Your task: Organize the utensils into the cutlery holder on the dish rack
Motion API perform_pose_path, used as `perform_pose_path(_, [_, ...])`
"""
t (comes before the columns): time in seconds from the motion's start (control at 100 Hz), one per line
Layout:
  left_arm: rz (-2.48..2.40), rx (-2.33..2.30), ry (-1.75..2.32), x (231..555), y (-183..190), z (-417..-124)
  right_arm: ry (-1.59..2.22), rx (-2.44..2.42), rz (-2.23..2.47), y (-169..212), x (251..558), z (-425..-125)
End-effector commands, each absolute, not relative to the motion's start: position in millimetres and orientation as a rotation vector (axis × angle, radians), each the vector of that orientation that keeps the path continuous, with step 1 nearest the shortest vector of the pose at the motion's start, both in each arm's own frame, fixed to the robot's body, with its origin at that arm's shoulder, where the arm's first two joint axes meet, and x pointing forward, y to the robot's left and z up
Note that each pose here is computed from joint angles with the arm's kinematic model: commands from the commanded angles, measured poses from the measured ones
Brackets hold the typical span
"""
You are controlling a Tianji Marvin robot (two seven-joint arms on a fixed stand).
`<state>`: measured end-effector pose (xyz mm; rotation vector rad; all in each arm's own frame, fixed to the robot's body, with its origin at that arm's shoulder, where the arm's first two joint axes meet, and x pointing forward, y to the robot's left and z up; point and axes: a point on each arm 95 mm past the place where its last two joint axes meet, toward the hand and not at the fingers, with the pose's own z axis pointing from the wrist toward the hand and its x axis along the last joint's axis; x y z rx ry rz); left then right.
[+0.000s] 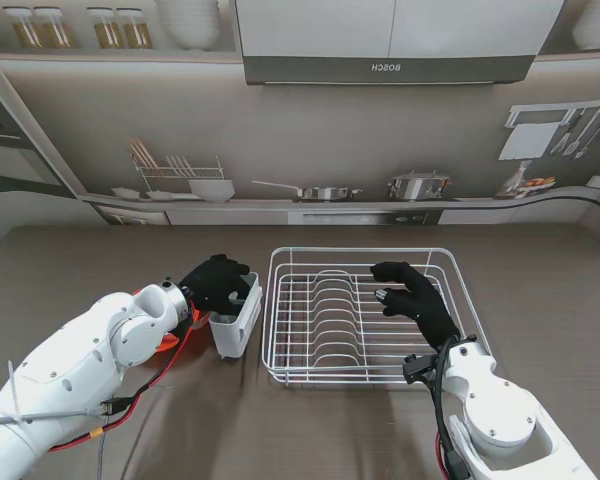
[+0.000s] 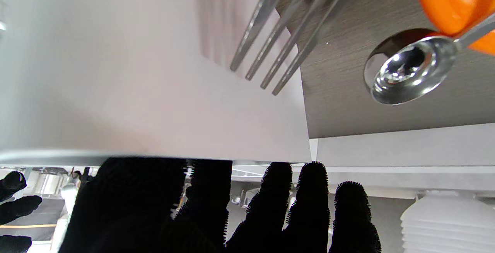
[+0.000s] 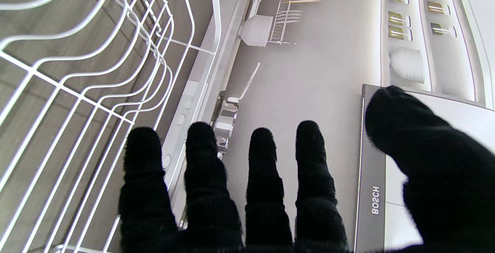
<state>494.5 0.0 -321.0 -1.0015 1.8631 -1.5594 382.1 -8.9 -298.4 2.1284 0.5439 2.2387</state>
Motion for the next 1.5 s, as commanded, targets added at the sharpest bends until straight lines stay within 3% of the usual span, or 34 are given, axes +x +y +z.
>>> perform_pose_path(0.0, [-1.528,-1.025,1.912,488,-1,-337,0.552,2.144,2.243,-5,380,-300])
perform_pose_path(1.49, [-1.641,-0.933,1.750,483,3,-318,0.532,2.164,2.240,-4,382,-302])
